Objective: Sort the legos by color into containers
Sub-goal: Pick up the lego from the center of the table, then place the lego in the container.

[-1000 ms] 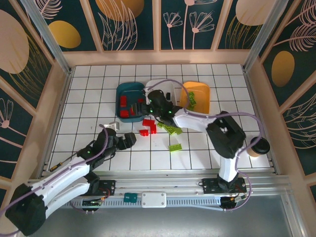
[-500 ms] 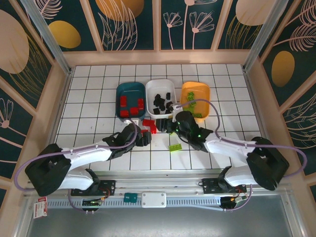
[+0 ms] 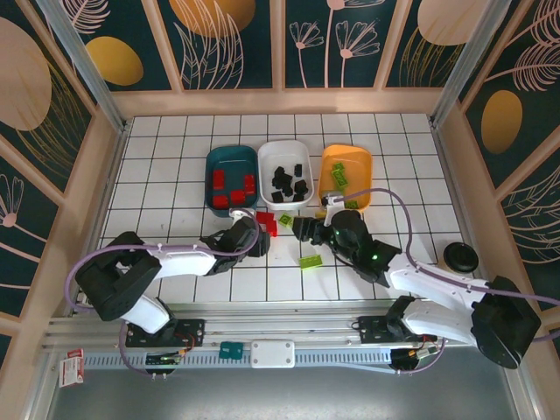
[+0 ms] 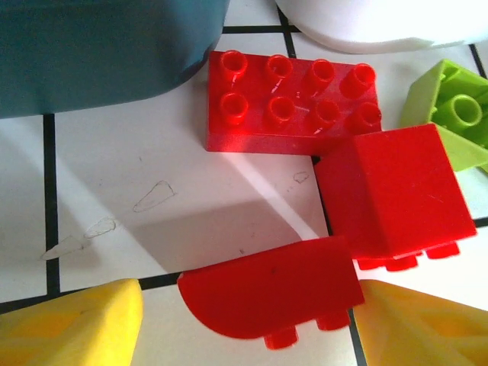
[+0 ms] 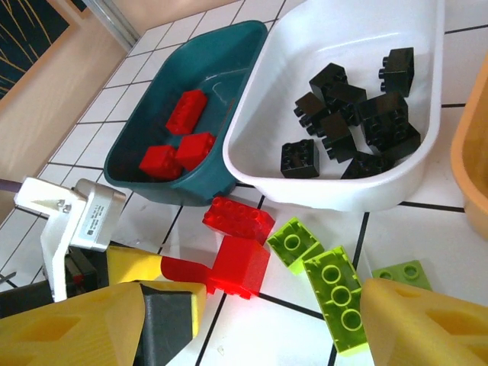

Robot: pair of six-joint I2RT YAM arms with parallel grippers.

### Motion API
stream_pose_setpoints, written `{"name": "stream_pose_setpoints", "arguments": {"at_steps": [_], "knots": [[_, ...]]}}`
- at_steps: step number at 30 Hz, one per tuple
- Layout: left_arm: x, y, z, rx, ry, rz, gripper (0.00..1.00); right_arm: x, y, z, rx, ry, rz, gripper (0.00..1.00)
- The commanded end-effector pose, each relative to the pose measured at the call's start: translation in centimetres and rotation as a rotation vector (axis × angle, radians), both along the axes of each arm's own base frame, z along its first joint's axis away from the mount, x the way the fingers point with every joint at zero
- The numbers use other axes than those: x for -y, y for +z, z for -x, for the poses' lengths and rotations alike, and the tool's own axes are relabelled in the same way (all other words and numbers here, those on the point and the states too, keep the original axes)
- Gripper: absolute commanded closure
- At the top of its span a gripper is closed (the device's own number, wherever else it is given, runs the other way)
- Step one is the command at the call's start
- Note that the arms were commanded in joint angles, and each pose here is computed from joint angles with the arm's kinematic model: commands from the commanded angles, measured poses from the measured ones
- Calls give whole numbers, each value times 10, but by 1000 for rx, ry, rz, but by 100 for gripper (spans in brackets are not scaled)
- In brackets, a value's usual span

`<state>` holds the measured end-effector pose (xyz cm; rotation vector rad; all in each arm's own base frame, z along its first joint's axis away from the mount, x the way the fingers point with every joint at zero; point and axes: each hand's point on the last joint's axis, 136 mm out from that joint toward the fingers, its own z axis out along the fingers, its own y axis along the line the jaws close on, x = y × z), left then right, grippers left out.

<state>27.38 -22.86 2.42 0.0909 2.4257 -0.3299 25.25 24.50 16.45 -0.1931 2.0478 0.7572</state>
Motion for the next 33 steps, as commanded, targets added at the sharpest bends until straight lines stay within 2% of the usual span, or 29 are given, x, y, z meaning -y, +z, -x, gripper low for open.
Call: {"name": "stream_pose_setpoints", "arguments": {"at_steps": [1,10,13,19,25,33], "knots": [[6,8,-11,44,18,8,33,11,2,-1,6,-46,-1,25],[4,15,-8,47,25,38,59,16,2,2,7,-53,-5,25],[0,32,-1,61,29,91,62,16,3,3,10,-54,-8,25],[-14,91,-2,153,51,135,60,15,2,5,6,-40,-28,25],[-50,125,-55,190,160,165,61,13,-7,8,-18,-32,-23,25],[-63,105,-120,138,238,119,64,15,-20,17,-61,-32,2,25]]}}
